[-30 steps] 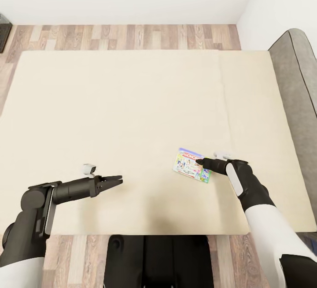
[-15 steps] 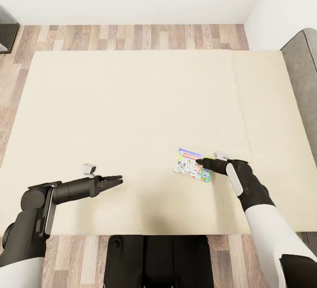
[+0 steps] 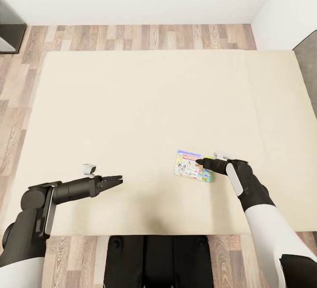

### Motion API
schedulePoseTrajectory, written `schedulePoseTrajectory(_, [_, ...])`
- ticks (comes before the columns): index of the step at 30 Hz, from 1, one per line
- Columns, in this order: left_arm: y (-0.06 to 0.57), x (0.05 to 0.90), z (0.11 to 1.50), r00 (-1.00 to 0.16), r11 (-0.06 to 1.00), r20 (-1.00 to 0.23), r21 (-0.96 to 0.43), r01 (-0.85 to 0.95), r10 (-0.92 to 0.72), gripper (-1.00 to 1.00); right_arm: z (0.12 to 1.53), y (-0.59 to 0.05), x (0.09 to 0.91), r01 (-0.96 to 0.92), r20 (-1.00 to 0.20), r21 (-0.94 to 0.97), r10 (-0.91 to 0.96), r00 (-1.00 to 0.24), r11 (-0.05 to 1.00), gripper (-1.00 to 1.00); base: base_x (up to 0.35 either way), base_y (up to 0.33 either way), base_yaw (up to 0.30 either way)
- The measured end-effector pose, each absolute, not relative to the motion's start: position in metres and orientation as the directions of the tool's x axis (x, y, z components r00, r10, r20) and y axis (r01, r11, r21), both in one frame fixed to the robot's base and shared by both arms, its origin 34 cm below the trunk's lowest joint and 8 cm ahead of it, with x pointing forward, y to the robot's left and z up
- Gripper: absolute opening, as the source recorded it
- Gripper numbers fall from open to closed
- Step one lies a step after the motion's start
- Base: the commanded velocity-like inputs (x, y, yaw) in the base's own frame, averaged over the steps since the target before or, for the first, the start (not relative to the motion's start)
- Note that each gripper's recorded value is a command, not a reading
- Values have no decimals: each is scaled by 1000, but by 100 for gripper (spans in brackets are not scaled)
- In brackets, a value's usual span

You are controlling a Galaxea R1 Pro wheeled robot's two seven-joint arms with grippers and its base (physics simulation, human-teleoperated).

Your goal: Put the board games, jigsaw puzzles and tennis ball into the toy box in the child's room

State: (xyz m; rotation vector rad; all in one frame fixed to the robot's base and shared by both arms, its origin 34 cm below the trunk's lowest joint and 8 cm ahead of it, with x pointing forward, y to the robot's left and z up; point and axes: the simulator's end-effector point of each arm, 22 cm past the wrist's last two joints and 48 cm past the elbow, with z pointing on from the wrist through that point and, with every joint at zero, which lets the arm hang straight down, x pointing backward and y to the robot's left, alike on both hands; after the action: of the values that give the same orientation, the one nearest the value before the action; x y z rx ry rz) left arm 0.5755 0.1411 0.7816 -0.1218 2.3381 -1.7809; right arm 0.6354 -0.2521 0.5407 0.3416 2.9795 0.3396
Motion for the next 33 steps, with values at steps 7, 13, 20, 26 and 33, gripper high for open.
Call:
schedulePoseTrajectory(7, [141, 576, 782, -977, 271, -108, -961, 55, -185, 100, 541, -252, 635, 209, -96, 235, 236, -967, 949, 100, 0, 263, 0])
schedulePoseTrajectory(13, [141, 576, 782, -977, 272, -109, -961, 56, -185, 100, 541, -252, 636, 209, -97, 236, 237, -967, 949, 100, 0, 262, 0])
schedulePoseTrajectory(20, [142, 575, 781, -977, 272, -109, -961, 56, -185, 100, 541, -252, 636, 209, -97, 238, 238, -966, 949, 100, 0, 104, 0])
schedulePoseTrajectory(26, [142, 575, 781, -977, 272, -109, -961, 55, -185, 100, 541, -252, 636, 210, -97, 238, 238, -966, 948, 100, 0, 10, 0])
schedulePoseTrajectory(33, [142, 575, 781, -977, 272, -109, -961, 56, -185, 100, 541, -251, 636, 212, -95, 239, 240, -966, 948, 100, 0, 12, 0])
